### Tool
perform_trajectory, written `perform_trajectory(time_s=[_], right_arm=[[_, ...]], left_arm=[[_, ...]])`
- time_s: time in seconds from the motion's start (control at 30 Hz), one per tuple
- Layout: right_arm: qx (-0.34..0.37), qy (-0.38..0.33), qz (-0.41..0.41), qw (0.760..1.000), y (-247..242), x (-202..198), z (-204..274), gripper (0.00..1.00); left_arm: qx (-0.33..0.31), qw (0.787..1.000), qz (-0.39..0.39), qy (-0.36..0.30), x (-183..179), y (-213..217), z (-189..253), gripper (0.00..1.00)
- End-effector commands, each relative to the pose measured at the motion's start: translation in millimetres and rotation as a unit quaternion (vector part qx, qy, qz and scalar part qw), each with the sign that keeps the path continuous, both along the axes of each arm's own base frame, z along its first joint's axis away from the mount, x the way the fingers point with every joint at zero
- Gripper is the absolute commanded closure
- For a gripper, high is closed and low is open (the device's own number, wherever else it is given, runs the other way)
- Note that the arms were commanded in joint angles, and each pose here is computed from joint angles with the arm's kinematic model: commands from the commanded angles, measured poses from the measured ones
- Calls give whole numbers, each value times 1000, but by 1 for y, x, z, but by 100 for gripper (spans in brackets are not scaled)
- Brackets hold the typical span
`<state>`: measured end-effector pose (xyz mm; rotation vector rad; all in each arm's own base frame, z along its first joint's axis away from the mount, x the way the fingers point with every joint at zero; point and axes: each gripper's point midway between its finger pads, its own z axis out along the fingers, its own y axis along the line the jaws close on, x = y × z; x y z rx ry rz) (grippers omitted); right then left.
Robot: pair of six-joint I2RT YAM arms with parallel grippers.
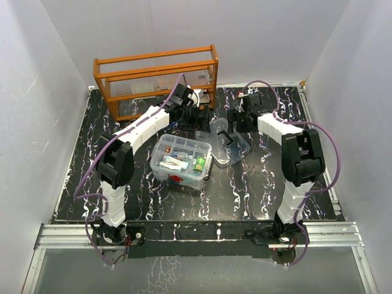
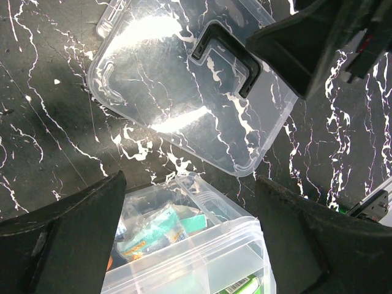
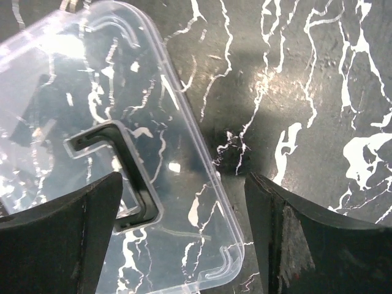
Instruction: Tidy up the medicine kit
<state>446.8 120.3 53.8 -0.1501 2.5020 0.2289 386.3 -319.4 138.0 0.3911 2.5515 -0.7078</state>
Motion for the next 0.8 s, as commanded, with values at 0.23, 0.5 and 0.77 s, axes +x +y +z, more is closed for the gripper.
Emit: perform_trajectory(time_s=[0.23,0.5,0.77], right_arm=[[36,-28,63,997,20,10,27,17],[4,10,60,998,13,10,-6,19],[-32,28,35,998,-3,4,-25,35]], left_arm=[[-20,999,-2,-33,-5,10,45,15],[-25,999,-4,-25,-5,7,40,15],[-29,999,-6,-24,-5,5,40,15]])
